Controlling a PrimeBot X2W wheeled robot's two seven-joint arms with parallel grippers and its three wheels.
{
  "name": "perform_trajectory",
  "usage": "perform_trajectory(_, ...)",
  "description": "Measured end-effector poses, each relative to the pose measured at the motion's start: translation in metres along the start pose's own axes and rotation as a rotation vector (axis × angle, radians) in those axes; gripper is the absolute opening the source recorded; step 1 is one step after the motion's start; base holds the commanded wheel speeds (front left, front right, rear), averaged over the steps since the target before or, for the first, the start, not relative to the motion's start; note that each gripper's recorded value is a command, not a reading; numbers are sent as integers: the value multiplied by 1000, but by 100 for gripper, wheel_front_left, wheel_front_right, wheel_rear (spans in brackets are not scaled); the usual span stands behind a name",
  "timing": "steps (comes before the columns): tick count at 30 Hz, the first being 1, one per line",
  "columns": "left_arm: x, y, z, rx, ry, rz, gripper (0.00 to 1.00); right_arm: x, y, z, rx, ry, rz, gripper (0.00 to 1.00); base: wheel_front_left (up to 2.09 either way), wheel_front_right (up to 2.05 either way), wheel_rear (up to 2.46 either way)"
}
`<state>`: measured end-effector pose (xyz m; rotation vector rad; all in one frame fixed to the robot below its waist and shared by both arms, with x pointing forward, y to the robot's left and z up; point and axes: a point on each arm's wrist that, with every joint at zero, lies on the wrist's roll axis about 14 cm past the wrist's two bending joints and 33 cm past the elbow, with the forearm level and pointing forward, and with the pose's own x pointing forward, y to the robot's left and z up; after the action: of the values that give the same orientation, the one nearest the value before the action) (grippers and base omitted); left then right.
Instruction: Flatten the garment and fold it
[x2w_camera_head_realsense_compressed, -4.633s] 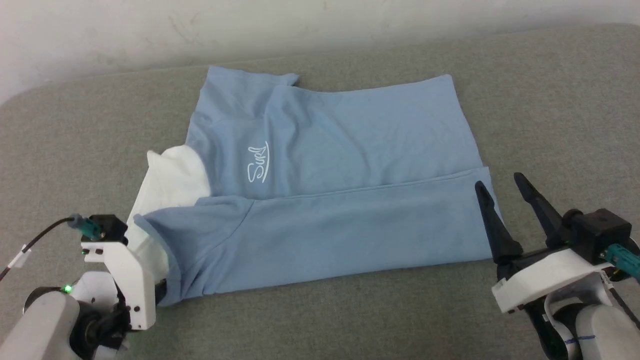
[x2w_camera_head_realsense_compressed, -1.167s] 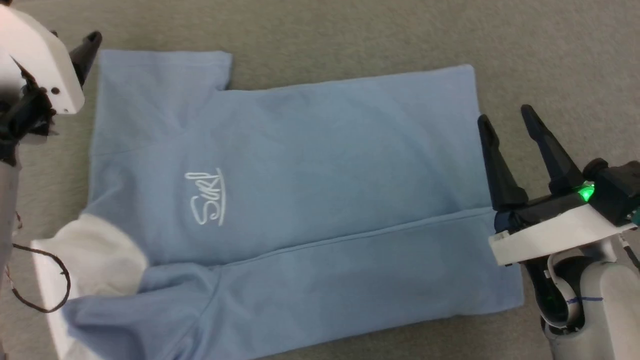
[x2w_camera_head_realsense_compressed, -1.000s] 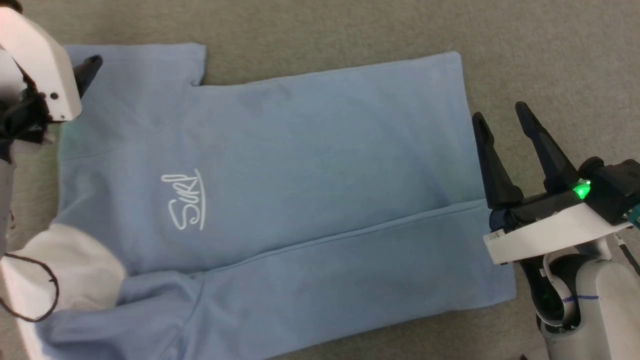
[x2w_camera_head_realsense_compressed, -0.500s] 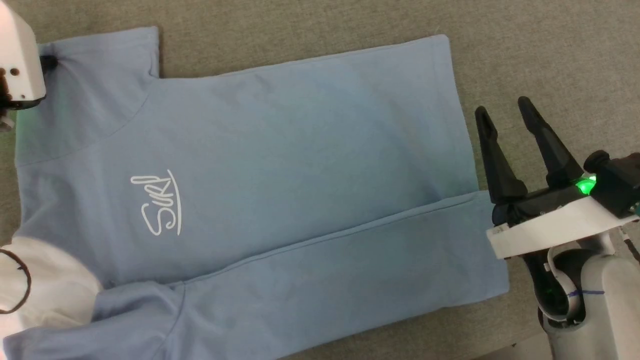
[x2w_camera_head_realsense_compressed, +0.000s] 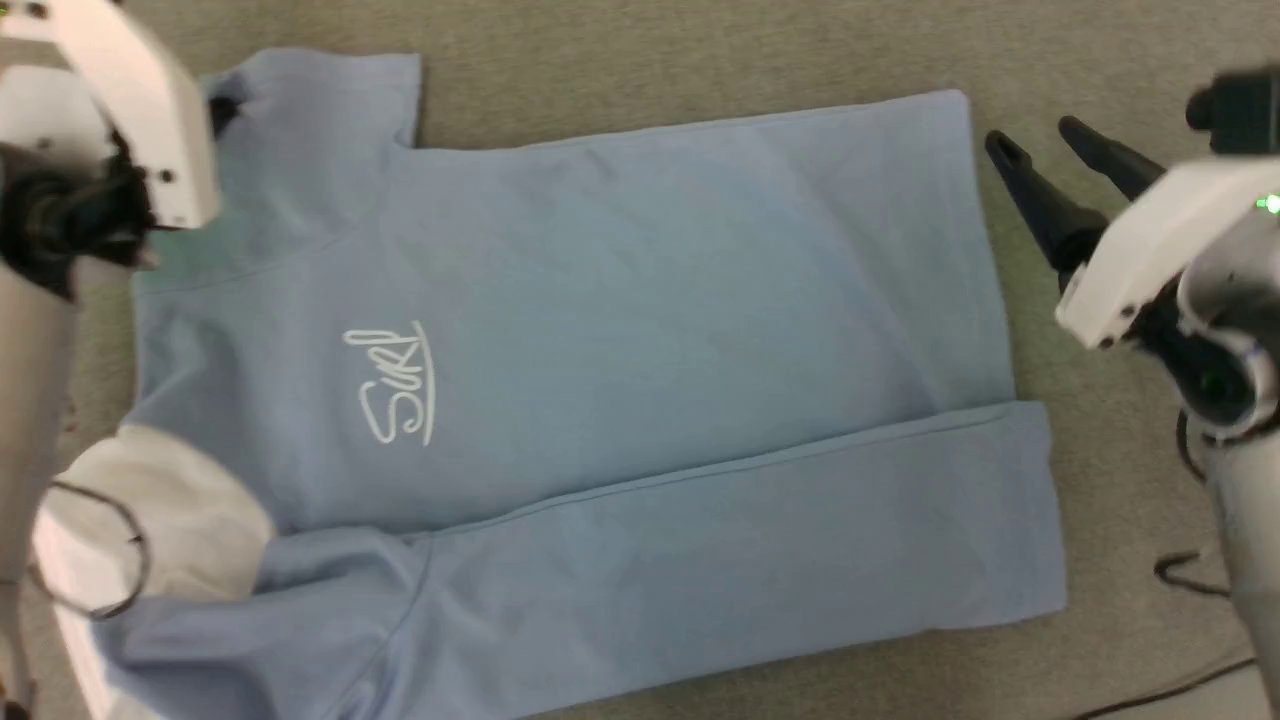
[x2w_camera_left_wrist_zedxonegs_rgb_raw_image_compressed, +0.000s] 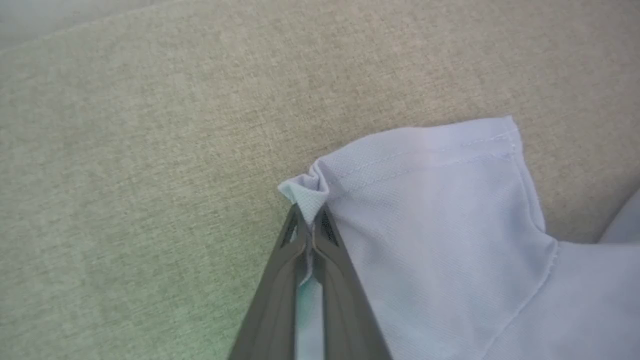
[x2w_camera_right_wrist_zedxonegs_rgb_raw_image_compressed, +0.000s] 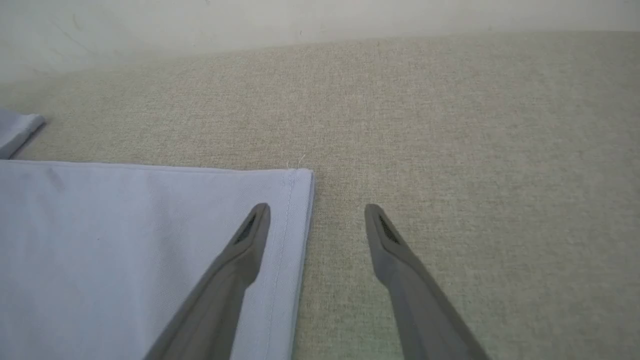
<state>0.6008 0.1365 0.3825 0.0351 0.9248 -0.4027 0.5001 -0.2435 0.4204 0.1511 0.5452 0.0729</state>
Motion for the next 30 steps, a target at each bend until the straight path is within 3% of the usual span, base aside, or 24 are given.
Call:
perform_trajectory(7,-18,-1,23,14,-119,-14,0,38,20,-6,-3,248,72,100,0,0,0)
perform_trajectory(12,-18,-1,21,17,-138,-25,0,54,24,-32,10,437,81,100,0,0,0)
perform_trajectory(13,-18,0,20,17,-138,-24,0,55,24,-34,8,472,80,50,0,0,0)
perform_trajectory(14,-18,1,20,18,-139,-23,0,56,24,-37,8,502,80,37,0,0,0)
perform_trajectory(15,-18,1,19,19,-141,-22,0,57,24,-38,7,527,79,1,0,0,0)
perform_trajectory(24,-31,-3,22,29,-166,-34,0,51,29,-35,9,561,88,0,0,0,0)
perform_trajectory(30,-56,-2,33,21,-269,-26,0,41,36,-7,-1,380,112,0,0,0,0)
